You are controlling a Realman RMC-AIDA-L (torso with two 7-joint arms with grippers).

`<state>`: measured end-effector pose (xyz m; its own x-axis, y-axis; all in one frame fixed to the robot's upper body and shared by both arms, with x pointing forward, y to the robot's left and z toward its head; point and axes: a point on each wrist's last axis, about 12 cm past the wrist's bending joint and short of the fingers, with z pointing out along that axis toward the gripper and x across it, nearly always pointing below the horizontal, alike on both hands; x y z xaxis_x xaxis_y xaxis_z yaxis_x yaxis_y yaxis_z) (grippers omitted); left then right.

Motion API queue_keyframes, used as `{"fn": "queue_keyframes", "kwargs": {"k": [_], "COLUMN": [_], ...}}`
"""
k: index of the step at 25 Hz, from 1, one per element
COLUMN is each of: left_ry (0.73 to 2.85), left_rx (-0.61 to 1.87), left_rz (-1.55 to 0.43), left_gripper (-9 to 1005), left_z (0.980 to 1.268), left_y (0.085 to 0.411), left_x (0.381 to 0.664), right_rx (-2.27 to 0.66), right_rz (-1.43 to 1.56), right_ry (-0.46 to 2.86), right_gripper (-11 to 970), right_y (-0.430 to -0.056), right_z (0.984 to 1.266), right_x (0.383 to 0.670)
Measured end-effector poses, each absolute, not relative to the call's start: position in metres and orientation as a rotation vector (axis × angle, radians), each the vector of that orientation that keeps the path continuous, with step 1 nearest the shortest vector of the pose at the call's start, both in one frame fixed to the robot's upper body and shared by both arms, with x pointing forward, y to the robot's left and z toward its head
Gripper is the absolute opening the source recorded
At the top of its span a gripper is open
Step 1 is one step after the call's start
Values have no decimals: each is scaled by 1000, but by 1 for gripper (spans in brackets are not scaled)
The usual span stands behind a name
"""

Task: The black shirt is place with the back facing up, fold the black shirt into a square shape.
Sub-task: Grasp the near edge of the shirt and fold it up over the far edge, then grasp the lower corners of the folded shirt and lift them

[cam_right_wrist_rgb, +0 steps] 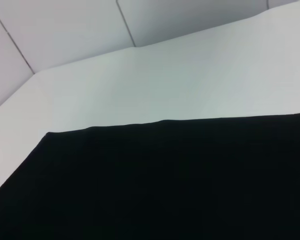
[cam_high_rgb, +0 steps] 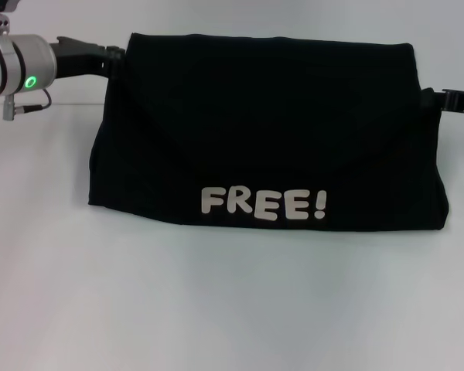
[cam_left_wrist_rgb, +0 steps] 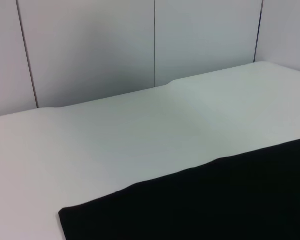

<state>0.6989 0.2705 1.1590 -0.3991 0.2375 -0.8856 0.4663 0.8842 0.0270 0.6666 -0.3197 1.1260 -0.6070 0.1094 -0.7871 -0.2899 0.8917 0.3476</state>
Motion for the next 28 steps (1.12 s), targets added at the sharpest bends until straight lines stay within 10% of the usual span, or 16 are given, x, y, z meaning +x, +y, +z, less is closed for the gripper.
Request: {"fn": "queue_keyframes", "kwargs": {"k": [17,28], "left_ry": [2033,2030], "left_rx": [569,531], "left_rz": [-193,-207], "left_gripper": [51,348], "left_z": [1132,1143], "left_y": [240,254], "left_x": [694,690], "right_rx": [-84,4], "right_rz": [521,604], "right_ry": [2166,1973], "right_gripper": [65,483], "right_y": [-302,-319], "right_z": [1105,1119], "right_x": [662,657]}}
